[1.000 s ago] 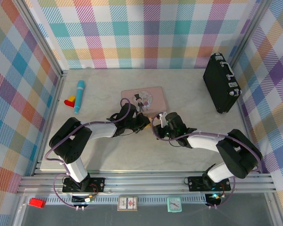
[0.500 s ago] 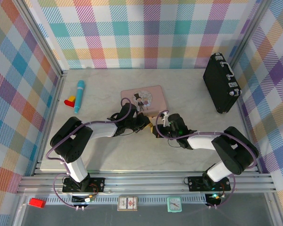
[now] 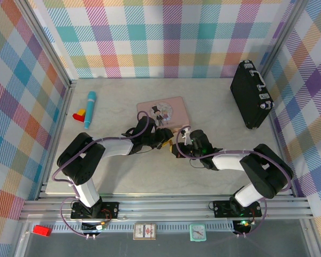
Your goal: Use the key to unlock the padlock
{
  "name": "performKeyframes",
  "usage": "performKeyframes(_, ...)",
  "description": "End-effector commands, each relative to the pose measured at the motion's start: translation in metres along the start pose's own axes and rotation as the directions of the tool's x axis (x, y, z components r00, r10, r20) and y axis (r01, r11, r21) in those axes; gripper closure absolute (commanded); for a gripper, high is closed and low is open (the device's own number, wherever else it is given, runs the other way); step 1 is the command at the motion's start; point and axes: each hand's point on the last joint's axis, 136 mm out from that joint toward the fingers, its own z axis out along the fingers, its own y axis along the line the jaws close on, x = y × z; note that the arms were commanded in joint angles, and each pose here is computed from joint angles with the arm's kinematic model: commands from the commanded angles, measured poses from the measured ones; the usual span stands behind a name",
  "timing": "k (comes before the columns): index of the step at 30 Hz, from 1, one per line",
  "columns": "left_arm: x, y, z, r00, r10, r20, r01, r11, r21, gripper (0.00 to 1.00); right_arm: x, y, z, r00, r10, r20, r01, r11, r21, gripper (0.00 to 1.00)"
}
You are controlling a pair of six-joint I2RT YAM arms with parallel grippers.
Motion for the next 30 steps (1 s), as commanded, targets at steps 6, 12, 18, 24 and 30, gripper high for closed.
performKeyframes(6,-0.001,0.024,-0.016,0.998,-0.057,0.015,0.058,0.994,-0.097,0.41,0.016,-0.008,-0.002,0.998,0.046,-0.045,-0.045,0.999,0.024,1.00)
performKeyframes(12,-0.008,0.024,-0.039,0.998,0.021,0.060,-0.012,0.988,-0.152,0.34,0.016,-0.022,-0.003,0.994,0.104,-0.039,-0.101,0.992,0.076,0.98)
performKeyframes(18,-0.015,0.016,-0.069,0.983,0.148,0.111,-0.126,0.974,-0.190,0.28,0.021,-0.037,0.001,0.979,0.198,-0.049,-0.191,0.975,0.116,0.97)
performKeyframes(24,-0.027,0.016,-0.107,0.950,0.248,0.189,-0.202,0.951,-0.233,0.25,0.028,-0.053,0.008,0.950,0.308,-0.054,-0.299,0.944,0.138,0.94)
performKeyframes(30,-0.040,0.025,-0.152,0.904,0.327,0.275,-0.243,0.923,-0.299,0.21,0.031,-0.060,0.010,0.934,0.353,-0.054,-0.339,0.925,0.174,0.84)
